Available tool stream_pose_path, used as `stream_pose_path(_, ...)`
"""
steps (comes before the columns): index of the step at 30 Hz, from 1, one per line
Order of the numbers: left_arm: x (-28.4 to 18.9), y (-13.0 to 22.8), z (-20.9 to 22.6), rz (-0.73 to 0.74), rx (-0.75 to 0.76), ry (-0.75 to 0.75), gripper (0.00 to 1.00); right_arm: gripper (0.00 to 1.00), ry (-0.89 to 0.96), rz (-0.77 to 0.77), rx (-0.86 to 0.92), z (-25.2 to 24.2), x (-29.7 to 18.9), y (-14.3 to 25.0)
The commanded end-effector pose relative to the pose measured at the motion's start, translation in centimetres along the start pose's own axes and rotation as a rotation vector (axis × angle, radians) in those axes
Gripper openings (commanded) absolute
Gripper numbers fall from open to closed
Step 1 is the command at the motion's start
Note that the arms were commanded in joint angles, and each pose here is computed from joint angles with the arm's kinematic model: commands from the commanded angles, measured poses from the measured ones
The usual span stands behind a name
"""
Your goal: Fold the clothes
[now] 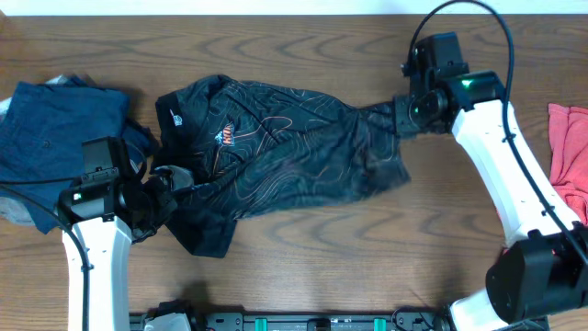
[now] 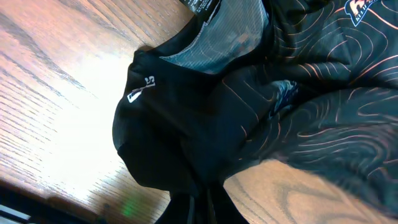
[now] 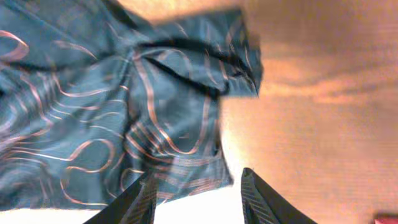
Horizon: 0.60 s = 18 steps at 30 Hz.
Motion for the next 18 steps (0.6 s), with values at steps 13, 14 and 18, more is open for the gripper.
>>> stream_pose_path(13,-0.2,-0.2,0.0,-0.02,0.015,-0.001,0.06,0.43,0.054,0.371,0.116,0.2,6.8,9.2)
stream_pose_path(14,-0.2,-0.2,0.0,-0.02,0.015,-0.001,0.07,0.44,0.015,0.392,0.124,0.5,7.3,9.9)
stream_pose_path(18,-0.2,-0.2,0.0,-0.02,0.015,-0.001,0.06,0.45,-0.029,0.428,0.182,0.9,8.5,11.6)
Point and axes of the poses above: each gripper's point midway between its finger pads, its own x axis out along the fingers, its own z axis along the line the jaws close on, y = z × x, the point moved 10 cm from there along -x, back along the fingers, and after that the axes turned 11 degrees about -x, right-handed, at the moved point
